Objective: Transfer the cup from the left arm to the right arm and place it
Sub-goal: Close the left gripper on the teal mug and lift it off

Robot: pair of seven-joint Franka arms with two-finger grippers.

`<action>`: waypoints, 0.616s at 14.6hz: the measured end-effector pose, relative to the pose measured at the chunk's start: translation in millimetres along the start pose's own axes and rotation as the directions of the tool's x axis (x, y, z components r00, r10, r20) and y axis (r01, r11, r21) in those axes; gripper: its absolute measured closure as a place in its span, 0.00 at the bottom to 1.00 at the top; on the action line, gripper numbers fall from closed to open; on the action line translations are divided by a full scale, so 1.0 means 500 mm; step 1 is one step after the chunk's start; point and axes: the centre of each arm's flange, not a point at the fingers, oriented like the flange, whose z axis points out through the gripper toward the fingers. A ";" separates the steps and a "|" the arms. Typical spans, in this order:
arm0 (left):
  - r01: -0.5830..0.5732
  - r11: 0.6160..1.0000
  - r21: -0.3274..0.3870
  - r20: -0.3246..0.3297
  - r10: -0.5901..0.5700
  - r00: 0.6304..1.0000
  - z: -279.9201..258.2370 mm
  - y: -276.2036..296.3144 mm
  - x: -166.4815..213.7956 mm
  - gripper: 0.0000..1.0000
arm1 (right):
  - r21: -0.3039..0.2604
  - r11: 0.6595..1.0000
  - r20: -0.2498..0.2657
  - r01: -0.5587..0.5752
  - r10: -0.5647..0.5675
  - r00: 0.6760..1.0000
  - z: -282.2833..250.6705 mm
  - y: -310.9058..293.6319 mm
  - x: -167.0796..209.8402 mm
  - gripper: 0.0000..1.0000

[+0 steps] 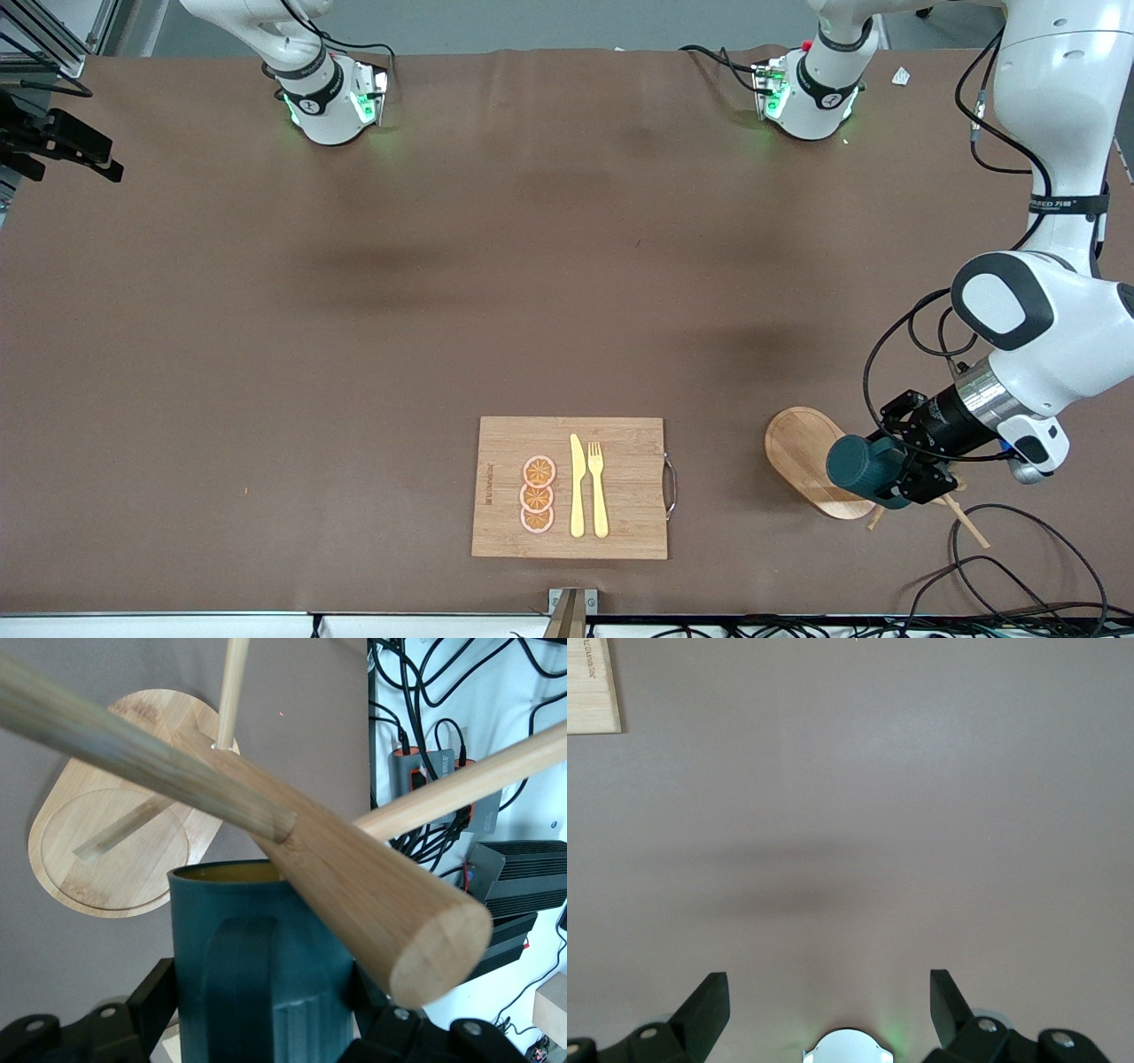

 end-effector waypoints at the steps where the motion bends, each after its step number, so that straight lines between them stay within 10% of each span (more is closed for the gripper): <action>1: -0.002 1.000 -0.001 0.004 0.002 1.000 0.000 0.002 -0.005 0.16 | 0.000 1.000 0.000 0.000 0.000 1.000 0.000 0.000 0.000 0.00; 9: 0.014 1.000 0.004 0.053 -0.014 0.998 -0.020 0.025 -0.074 0.16 | 0.000 1.000 0.000 0.000 0.000 1.000 0.000 0.000 0.000 0.00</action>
